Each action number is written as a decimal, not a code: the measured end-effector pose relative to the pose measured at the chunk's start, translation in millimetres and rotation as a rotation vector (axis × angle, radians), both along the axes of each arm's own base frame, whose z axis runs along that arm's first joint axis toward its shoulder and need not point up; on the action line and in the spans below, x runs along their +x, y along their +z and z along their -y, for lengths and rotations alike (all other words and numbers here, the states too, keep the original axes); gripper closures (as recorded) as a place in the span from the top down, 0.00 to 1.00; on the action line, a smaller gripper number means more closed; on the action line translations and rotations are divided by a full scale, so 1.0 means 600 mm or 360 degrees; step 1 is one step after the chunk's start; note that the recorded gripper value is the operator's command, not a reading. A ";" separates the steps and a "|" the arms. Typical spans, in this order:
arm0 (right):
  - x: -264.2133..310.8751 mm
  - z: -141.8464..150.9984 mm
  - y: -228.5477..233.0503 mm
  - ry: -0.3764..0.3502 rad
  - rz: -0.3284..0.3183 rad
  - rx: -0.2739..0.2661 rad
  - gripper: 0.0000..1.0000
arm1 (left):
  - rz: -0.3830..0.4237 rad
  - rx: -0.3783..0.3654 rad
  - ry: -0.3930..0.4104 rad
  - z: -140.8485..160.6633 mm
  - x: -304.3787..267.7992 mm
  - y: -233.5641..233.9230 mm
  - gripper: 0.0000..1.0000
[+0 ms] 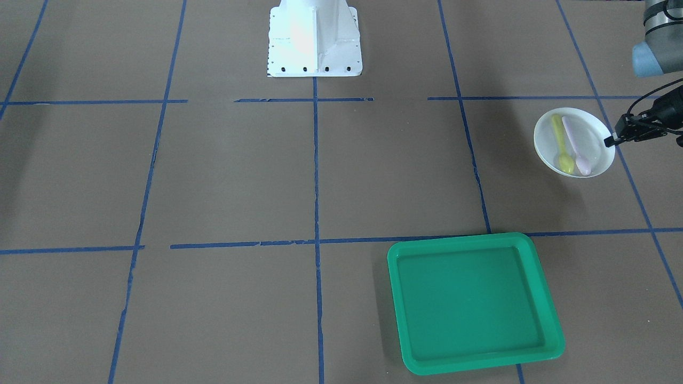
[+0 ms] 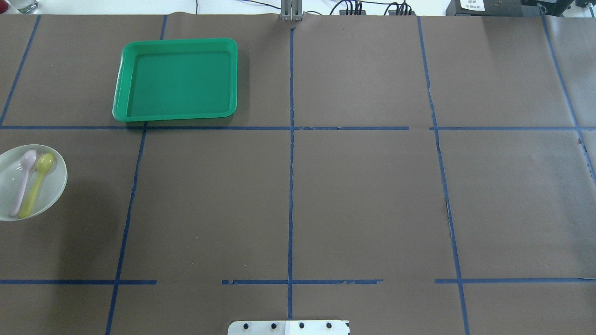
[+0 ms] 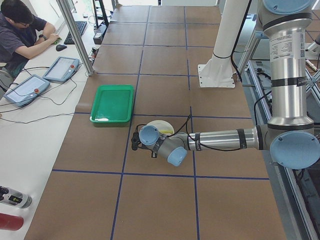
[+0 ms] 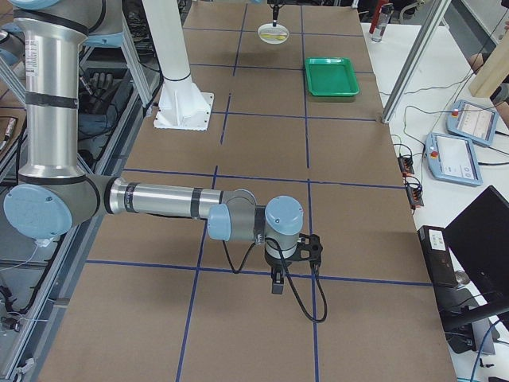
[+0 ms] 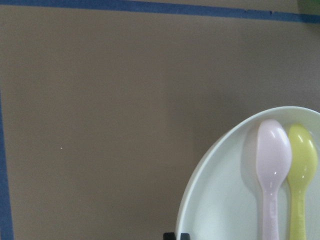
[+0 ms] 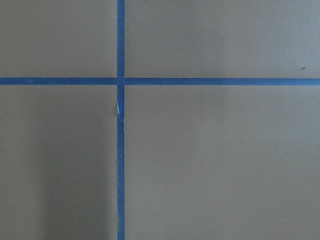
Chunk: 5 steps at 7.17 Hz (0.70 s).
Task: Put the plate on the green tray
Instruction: 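Carry the plate with the left gripper over the green tray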
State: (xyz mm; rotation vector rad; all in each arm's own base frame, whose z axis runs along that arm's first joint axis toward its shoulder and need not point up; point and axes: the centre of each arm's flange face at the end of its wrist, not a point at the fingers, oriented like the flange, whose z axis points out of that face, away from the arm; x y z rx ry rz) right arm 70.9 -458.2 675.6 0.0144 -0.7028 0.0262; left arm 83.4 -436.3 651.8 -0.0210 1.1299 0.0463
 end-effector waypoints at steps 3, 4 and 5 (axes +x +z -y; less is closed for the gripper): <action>0.000 0.000 0.000 0.0000 0.0000 0.0000 1.00 | -0.0110 -0.0092 -0.0028 0.094 -0.006 -0.081 0.00; 0.000 0.000 0.000 0.0000 0.0000 0.0000 1.00 | -0.0119 -0.0119 -0.0049 0.147 0.006 -0.121 0.00; 0.000 0.000 0.000 0.0000 0.0000 0.0000 1.00 | -0.0125 -0.0152 -0.0067 0.198 0.022 -0.153 0.00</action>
